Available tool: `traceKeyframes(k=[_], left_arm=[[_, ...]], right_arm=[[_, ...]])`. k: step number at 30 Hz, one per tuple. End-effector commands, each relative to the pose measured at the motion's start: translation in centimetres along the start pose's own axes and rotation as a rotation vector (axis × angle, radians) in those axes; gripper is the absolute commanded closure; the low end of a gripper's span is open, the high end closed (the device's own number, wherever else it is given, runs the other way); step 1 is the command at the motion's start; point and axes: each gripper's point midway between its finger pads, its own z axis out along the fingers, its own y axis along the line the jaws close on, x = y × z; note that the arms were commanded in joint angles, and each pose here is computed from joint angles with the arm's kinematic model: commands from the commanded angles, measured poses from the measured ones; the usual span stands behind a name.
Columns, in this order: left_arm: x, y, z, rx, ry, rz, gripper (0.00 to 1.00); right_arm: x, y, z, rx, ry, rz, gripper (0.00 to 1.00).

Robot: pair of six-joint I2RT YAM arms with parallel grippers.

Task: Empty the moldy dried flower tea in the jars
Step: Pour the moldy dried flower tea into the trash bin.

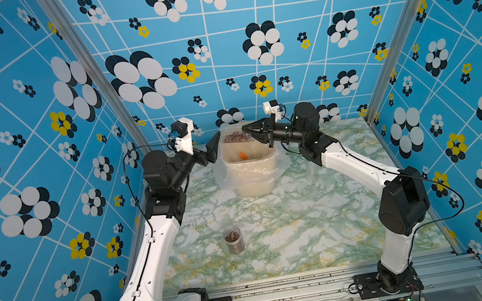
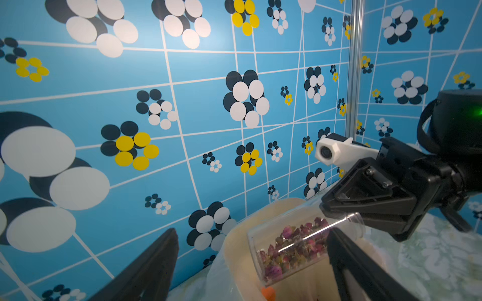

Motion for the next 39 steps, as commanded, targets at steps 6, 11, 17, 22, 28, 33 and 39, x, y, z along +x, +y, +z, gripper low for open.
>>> traceKeyframes(k=[6, 11, 17, 22, 28, 33, 39], left_arm=[[2.4, 1.4, -0.5, -0.132, 0.181, -0.787, 0.13], [3.4, 1.2, -0.1, -0.119, 0.247, -1.013, 0.13], [3.7, 0.9, 1.1, -0.072, 0.264, -1.205, 0.14], [4.0, 1.3, 1.8, -0.076, 0.261, -1.269, 0.14], [5.2, 1.7, 2.9, -0.073, 0.268, -1.334, 0.14], [5.4, 1.8, 4.0, -0.039, 0.247, -1.389, 0.18], [5.8, 2.5, 5.0, -0.028, 0.220, -1.443, 0.24]], right_arm=[[-0.7, 2.5, -0.4, -0.084, -0.041, -0.059, 1.00], [-0.6, 3.1, -0.1, -0.115, -0.043, -0.058, 1.00], [0.0, 3.6, 0.4, -0.141, -0.031, -0.057, 1.00], [0.7, 3.8, 1.1, -0.151, -0.011, -0.051, 1.00], [1.6, 4.0, 1.9, -0.163, 0.013, -0.047, 1.00], [2.1, 3.7, 2.7, -0.167, 0.028, -0.034, 1.00], [2.3, 3.5, 3.0, -0.179, 0.031, -0.019, 1.00]])
